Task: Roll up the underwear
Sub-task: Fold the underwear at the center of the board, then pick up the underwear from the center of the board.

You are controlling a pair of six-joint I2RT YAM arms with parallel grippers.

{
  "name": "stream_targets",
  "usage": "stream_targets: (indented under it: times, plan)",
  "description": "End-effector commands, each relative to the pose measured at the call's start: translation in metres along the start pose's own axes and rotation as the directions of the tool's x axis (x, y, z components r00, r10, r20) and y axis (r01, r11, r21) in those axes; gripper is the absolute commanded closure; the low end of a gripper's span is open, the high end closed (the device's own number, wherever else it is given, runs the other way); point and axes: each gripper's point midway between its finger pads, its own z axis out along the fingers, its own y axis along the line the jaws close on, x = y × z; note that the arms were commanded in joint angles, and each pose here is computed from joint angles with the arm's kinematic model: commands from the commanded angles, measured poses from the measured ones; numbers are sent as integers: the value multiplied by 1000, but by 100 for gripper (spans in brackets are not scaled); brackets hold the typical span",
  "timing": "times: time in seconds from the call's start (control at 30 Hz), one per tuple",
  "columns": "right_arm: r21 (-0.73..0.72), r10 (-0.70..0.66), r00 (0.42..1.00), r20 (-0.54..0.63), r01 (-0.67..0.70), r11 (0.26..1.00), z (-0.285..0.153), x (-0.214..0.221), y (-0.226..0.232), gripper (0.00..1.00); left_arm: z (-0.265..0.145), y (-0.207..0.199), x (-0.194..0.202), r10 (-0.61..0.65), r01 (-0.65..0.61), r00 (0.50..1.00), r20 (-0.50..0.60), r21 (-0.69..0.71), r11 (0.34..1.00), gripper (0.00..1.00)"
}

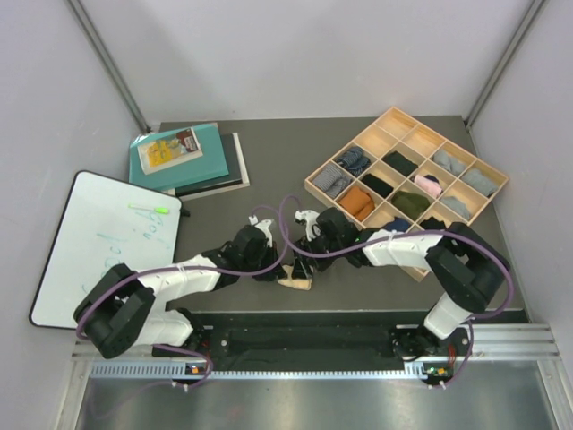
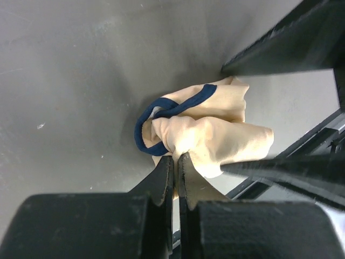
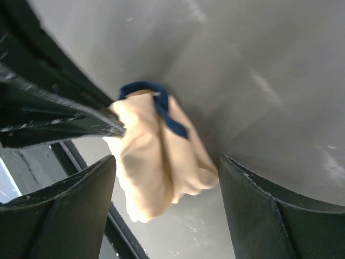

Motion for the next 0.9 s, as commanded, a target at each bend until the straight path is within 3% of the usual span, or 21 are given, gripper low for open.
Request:
stream_targets:
  times: [0.0,0.17,0.23,0.27,0.3,0.37,0.47,0.5,0.53,0.57,0.67,0.7,0.87]
  plan:
    - [17,-124,992,-28,124,992,5,10,8,25,-1,-3,1,-3,3,1000,-26,5,1000,100]
    - [67,-206,977,-54,209,976,3,21,9,27,0,-5,-1,-18,18,999,-29,13,1000,100]
    - [88,-222,973,-65,227,970,4,25,8,34,0,-6,-2,-19,20,999,-25,18,1000,100]
    - [118,-226,972,-62,232,966,4,24,4,40,0,-6,-2,-22,23,999,-26,17,1000,100]
    - [135,-230,971,-69,237,962,4,26,3,54,1,-6,-2,-24,24,999,-28,17,1000,100]
    - [161,-227,971,-70,236,958,3,25,-2,65,0,-7,-3,-28,28,999,-26,25,999,100]
    - [189,-216,974,-63,224,956,0,23,-4,100,-1,-10,-6,-35,36,999,-21,36,999,100]
    - [200,-206,977,-60,214,956,-2,23,-6,100,-2,-11,-8,-37,37,999,-16,40,999,99]
    - [211,-202,978,-58,210,955,-4,22,-7,100,-2,-11,-10,-41,42,999,-12,39,998,94]
    - [218,-201,978,-52,207,954,-6,20,-6,100,-5,-12,-16,-48,48,999,4,41,998,74]
    - [248,-162,987,-16,161,955,-21,7,-10,100,-16,-14,-32,-60,59,998,31,34,998,51]
    - [249,-149,989,18,140,958,-30,-3,-9,100,-21,-12,-32,-63,63,998,27,19,998,38]
    - [318,-100,988,122,56,946,-82,-38,-29,100,-57,-11,-75,-48,52,990,131,-20,998,11]
